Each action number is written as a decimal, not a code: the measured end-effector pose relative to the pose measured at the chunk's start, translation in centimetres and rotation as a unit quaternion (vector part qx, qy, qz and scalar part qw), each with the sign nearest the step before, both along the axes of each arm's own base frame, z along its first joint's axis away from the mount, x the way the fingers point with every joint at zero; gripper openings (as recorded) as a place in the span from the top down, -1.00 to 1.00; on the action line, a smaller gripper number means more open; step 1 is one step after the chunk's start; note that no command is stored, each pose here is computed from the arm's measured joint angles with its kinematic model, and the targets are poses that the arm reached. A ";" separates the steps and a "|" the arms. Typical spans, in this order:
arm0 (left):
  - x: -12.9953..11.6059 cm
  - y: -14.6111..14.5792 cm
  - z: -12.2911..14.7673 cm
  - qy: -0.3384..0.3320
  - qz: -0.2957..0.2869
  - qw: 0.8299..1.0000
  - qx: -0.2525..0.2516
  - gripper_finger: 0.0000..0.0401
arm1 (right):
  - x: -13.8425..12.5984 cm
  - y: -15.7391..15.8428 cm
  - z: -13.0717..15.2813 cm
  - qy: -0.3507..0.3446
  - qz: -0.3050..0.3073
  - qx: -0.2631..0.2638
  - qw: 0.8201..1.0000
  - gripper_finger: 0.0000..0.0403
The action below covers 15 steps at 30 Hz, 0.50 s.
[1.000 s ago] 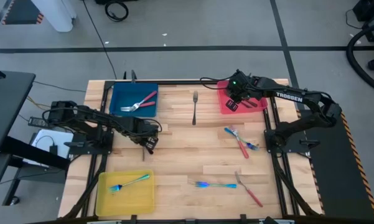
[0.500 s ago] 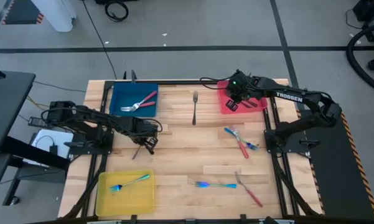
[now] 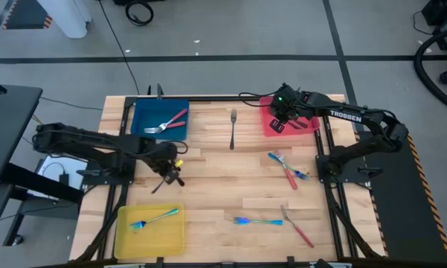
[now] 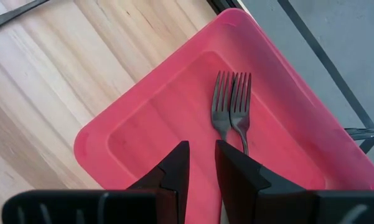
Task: Sort silverware by color (type)
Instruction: Put the blue fork into the yellow bin
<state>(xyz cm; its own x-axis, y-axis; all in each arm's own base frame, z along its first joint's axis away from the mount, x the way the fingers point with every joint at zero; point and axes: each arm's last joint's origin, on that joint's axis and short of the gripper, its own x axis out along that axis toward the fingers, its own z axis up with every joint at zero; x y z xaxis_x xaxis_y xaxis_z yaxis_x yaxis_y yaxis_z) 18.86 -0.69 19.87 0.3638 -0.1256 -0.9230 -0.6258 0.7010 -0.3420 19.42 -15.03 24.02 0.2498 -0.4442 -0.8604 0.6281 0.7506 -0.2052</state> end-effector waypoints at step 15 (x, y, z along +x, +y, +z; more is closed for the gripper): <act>-3.2 -4.8 4.2 -0.151 -0.211 0.964 -0.052 1.00 | 0.3 -0.2 0.2 -0.031 -0.030 -0.002 0.999 0.57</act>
